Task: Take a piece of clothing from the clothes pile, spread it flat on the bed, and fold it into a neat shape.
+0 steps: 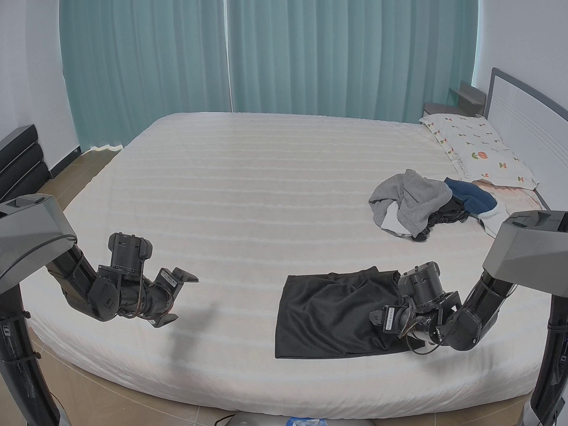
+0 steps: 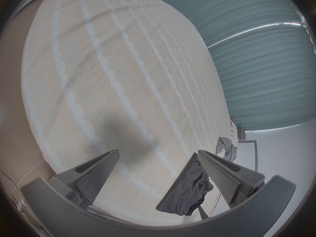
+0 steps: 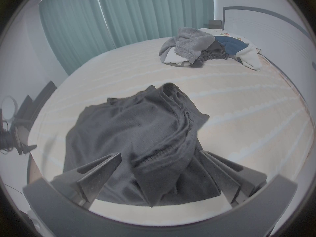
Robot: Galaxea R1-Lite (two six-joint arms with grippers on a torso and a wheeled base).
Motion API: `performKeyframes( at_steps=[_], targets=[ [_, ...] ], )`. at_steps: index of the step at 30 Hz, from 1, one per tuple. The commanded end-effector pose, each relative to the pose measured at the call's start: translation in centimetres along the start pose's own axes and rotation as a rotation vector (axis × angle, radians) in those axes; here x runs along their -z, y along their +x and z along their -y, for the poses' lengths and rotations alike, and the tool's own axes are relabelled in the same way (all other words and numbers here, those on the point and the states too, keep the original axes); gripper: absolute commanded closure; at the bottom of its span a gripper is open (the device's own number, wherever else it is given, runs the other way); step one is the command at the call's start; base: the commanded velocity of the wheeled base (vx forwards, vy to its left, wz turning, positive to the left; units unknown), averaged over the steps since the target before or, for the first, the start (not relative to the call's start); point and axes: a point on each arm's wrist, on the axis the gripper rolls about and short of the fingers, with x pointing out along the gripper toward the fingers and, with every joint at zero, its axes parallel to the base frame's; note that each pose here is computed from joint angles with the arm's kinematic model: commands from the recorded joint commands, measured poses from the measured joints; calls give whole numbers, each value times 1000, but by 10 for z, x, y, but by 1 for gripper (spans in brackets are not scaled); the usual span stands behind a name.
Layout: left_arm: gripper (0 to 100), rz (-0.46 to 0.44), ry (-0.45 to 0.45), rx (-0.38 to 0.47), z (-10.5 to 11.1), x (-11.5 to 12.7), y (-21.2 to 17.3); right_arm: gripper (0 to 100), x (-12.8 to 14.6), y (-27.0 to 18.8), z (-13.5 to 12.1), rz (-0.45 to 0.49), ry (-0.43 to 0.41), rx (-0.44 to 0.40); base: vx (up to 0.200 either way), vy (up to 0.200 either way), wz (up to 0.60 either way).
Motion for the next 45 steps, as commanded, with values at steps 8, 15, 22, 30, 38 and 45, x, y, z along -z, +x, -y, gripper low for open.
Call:
performKeyframes(
  at_steps=[8,15,22,30,38,45],
  targets=[
    [0,0,1,-1,0,0,0,0,3,1,37,-81,-11,114,0,0,0],
    [0,0,1,-1,0,0,0,0,6,-20,73,-139,44,123,0,0,0],
    [0,0,1,-1,0,0,0,0,17,-29,106,-195,86,147,0,0,0],
    [0,-1,2,0,0,0,0,0,-2,-40,112,-34,134,60,0,0,0],
    [0,13,-4,-2,1,-1,0,0,-44,-32,75,75,269,-173,0,0,0],
    [0,14,1,-4,0,0,1,0,-57,11,49,20,329,-259,86,0,0]
  ],
)
